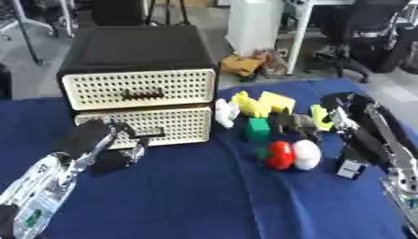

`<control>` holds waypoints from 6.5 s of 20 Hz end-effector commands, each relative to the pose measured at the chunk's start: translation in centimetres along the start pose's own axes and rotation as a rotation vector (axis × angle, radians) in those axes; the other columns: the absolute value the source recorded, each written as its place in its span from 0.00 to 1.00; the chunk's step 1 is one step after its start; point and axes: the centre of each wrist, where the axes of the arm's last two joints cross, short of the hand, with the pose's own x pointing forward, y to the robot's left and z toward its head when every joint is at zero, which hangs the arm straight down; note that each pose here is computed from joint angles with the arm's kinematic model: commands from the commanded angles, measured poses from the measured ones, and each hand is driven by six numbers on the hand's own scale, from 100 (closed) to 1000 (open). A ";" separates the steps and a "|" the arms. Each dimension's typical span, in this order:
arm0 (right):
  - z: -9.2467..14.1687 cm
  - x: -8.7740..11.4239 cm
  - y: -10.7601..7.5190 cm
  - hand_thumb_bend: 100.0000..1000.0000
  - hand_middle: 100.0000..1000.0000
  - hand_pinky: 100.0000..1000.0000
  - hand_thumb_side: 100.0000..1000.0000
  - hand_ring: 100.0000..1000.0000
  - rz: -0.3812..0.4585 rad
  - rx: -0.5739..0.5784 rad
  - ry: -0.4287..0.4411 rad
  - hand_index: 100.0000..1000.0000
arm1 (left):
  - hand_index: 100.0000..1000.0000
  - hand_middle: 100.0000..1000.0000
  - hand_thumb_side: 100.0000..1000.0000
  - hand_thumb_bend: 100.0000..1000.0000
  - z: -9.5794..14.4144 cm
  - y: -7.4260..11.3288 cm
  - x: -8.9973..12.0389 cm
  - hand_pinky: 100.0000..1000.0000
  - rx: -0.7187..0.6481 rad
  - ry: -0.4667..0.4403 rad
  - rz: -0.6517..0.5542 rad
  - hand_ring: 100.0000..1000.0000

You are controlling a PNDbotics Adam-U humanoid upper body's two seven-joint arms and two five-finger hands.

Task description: Pick up objects from table and place into drawer.

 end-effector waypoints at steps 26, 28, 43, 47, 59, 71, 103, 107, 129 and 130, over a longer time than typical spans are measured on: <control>-0.7 1.3 -0.3 0.00 0.58 0.37 0.72 0.50 -0.004 0.002 -0.055 0.70 | 0.73 0.00 1.00 0.24 -3.9 -1.9 -0.5 0.00 0.159 0.089 -0.121 0.00; -0.7 1.3 -0.3 0.00 0.58 0.37 0.72 0.50 -0.004 0.003 -0.056 0.70 | 0.74 0.00 1.00 0.24 -4.0 -2.1 -0.5 0.00 0.153 0.093 -0.127 0.00; -0.8 1.3 -0.3 0.00 0.58 0.37 0.73 0.50 -0.006 0.005 -0.057 0.70 | 0.73 0.00 1.00 0.24 -4.1 -4.1 -0.9 0.00 0.009 0.100 -0.192 0.00; -0.8 1.3 -0.3 0.00 0.58 0.37 0.73 0.50 -0.006 0.005 -0.056 0.70 | 0.70 0.00 1.00 0.24 -4.1 -4.4 -1.0 0.00 -0.009 0.100 -0.189 0.00; -0.7 1.1 -0.4 0.00 0.58 0.37 0.73 0.50 -0.002 0.000 -0.051 0.70 | 0.51 0.00 1.00 0.37 -3.0 -4.0 -0.7 0.00 -0.024 0.087 -0.139 0.00; -0.6 1.0 -0.5 0.00 0.58 0.37 0.72 0.50 0.002 -0.003 -0.046 0.70 | 0.56 0.00 1.00 0.34 -1.3 -2.5 2.5 0.00 -0.075 -0.051 -0.060 0.00; -0.4 0.8 -0.6 0.00 0.58 0.37 0.73 0.50 0.010 -0.005 -0.037 0.70 | 0.60 0.00 1.00 0.28 4.9 -0.2 5.7 0.00 -0.212 -0.256 0.084 0.00; -0.4 0.7 -0.6 0.00 0.58 0.37 0.73 0.50 0.011 -0.006 -0.037 0.70 | 0.69 0.00 1.00 0.26 5.0 -0.1 5.8 0.00 -0.207 -0.260 0.088 0.00; -0.4 0.7 -0.9 0.00 0.58 0.37 0.72 0.50 0.020 -0.016 -0.036 0.70 | 0.70 0.00 1.00 0.15 7.2 2.8 4.8 0.00 0.026 -0.203 0.143 0.00; -0.4 0.7 -0.9 0.00 0.58 0.37 0.72 0.50 0.021 -0.018 -0.034 0.70 | 0.69 0.00 1.00 0.14 7.3 3.0 4.6 0.00 0.049 -0.190 0.164 0.00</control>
